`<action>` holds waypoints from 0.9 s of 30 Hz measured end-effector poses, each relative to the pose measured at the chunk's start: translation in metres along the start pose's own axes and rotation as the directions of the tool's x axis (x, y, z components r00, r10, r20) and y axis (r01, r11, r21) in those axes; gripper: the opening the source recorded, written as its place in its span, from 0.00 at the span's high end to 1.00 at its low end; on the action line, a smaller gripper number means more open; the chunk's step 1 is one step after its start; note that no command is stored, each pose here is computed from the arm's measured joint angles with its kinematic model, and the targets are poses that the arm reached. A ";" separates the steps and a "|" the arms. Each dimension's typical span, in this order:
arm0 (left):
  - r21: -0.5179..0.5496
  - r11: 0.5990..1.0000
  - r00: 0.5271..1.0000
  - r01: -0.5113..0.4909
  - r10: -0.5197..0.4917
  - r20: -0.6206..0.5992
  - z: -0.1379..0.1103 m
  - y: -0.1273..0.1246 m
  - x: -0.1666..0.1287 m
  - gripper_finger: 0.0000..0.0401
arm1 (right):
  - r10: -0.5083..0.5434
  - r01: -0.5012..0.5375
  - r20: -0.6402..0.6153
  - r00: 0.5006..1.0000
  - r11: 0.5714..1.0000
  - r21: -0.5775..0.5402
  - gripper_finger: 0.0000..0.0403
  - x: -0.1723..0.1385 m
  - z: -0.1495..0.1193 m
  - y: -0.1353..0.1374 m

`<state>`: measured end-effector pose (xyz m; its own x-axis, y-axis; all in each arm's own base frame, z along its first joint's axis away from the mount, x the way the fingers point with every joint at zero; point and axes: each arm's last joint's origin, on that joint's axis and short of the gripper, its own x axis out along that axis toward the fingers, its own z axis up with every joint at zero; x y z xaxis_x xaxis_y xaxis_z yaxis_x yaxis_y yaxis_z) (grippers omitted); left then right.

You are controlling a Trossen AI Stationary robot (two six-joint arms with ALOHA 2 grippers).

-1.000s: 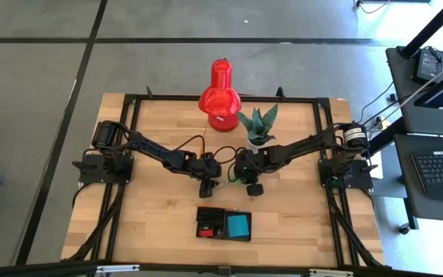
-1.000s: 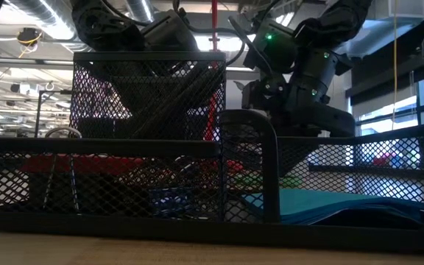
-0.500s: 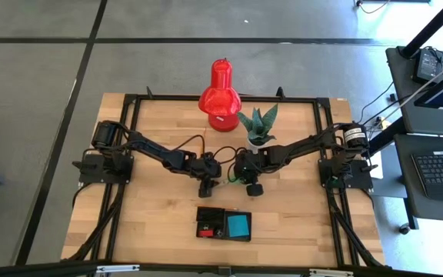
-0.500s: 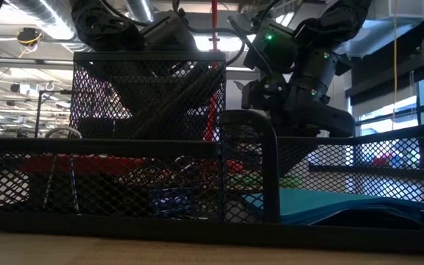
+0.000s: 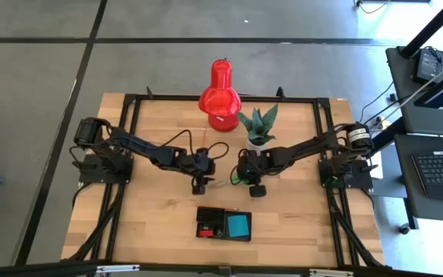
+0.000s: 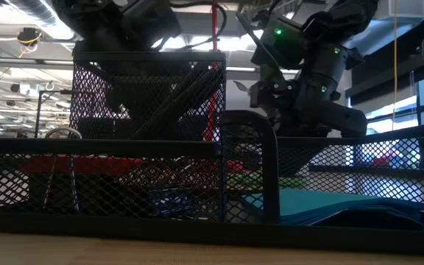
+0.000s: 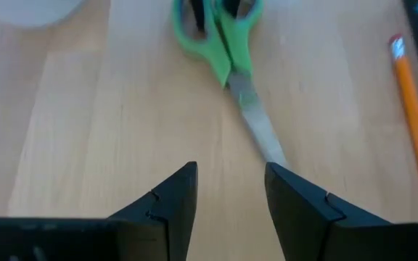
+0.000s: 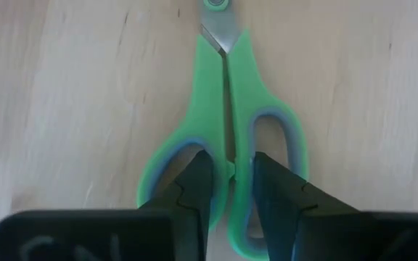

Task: Pick and place office supplies into organizer
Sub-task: Put the green scissors into the desk organizer

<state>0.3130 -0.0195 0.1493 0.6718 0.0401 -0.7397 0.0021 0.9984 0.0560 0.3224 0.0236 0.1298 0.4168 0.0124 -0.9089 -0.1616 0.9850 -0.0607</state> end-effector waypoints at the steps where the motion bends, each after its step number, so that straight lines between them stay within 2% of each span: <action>1: 0.000 1.000 1.000 -0.002 0.002 -0.008 -0.002 0.000 0.000 0.61 | -0.010 0.010 -0.005 1.000 1.000 -0.004 0.79 0.000 0.000 0.001; 5: -0.001 1.000 1.000 -0.020 0.020 -0.009 -0.003 0.001 -0.006 0.61 | -0.055 0.055 -0.018 0.998 0.998 -0.023 0.79 -0.001 0.000 0.006; 7: 0.000 0.999 0.997 -0.052 0.052 -0.062 -0.007 0.003 -0.011 0.61 | -0.054 0.053 -0.022 0.998 0.998 -0.028 0.79 -0.002 -0.001 0.007; 12: -0.022 0.978 0.974 -0.207 0.204 -0.100 -0.008 0.009 -0.032 0.61 | -0.084 0.082 -0.037 0.996 0.995 -0.049 0.79 -0.004 0.002 0.012; 16: -0.036 0.961 0.959 -0.276 0.273 -0.072 -0.010 0.012 -0.045 0.61 | -0.135 0.130 -0.055 0.989 0.989 -0.073 0.79 -0.012 0.012 0.016; 21: -0.069 0.945 0.946 -0.321 0.315 -0.079 -0.027 0.014 -0.054 0.61 | -0.196 0.187 -0.071 0.978 0.976 -0.114 0.79 -0.029 0.028 0.023; 27: -0.164 0.924 0.938 -0.345 0.333 -0.095 -0.055 0.015 -0.057 0.61 | -0.337 0.315 -0.089 0.937 0.928 -0.199 0.79 -0.056 0.049 0.034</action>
<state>0.2345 -0.0044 0.1555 0.5603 0.3741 -0.7390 -0.3514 0.9153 0.1969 0.3372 0.0652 0.1983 0.3656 -0.3357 -0.8681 -0.1968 0.8838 -0.4246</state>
